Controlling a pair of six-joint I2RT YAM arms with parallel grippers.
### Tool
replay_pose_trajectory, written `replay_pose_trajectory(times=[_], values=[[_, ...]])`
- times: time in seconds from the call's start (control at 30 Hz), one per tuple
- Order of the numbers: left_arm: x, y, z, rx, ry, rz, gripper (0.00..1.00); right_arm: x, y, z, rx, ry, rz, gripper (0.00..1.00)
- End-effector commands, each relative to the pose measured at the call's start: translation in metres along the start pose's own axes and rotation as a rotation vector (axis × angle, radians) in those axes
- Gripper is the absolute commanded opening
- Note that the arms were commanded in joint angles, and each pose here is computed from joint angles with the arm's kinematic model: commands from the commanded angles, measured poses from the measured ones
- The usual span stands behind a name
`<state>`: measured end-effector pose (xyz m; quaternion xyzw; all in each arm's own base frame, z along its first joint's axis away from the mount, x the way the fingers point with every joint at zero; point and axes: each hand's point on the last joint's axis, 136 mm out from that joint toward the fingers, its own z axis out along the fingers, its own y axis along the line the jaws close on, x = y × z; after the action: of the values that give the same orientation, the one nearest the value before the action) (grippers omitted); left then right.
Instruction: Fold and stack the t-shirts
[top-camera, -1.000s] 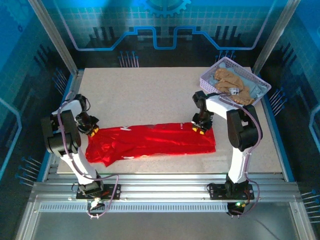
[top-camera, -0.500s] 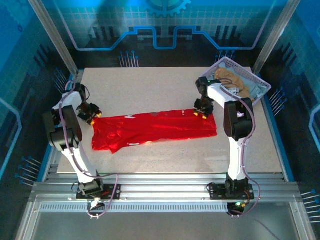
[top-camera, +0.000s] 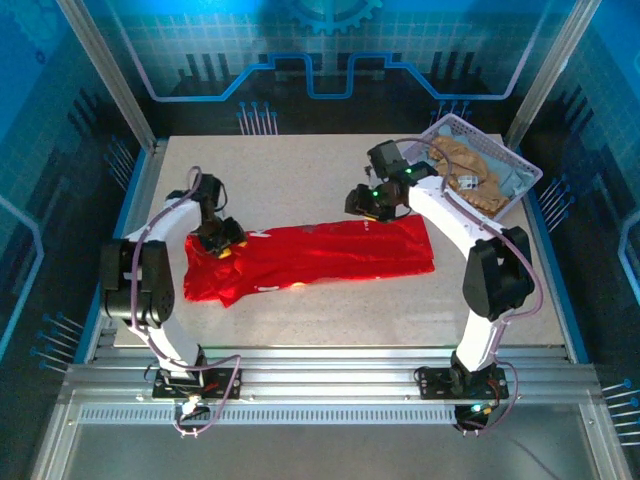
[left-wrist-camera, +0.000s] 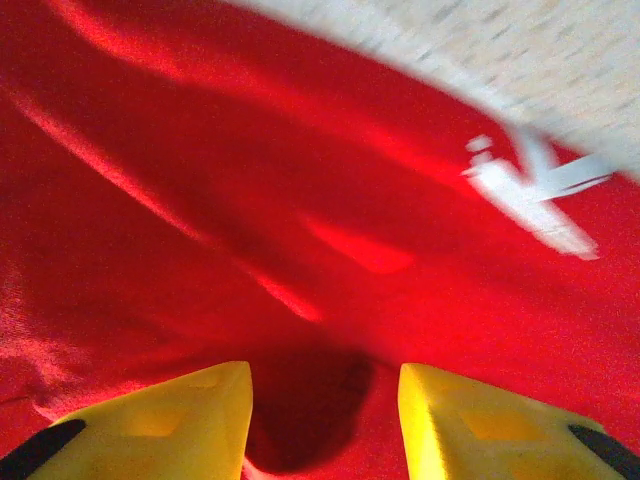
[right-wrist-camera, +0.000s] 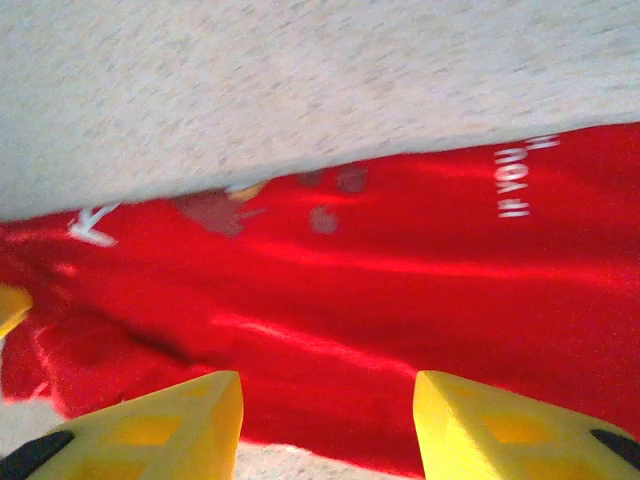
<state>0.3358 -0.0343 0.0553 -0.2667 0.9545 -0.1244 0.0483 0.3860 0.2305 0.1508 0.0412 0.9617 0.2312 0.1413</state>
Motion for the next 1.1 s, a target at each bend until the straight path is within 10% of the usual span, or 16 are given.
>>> replay_pose_trajectory(times=[0.0,0.5,0.77,1.07], values=[[0.014,0.005,0.005,-0.002,0.055,0.058,0.43,0.012,0.029,-0.008,-0.131,0.032,-0.046,0.5],[0.068,0.0,-0.012,0.027,0.128,0.059,0.01,0.02,0.018,-0.004,-0.1,0.046,-0.018,0.48],[0.129,-0.013,-0.013,0.039,0.286,-0.01,0.02,0.024,0.011,-0.002,-0.095,0.054,-0.01,0.47],[0.191,-0.041,-0.004,0.087,0.466,-0.072,0.32,0.032,0.0,-0.002,-0.077,0.067,0.002,0.47]])
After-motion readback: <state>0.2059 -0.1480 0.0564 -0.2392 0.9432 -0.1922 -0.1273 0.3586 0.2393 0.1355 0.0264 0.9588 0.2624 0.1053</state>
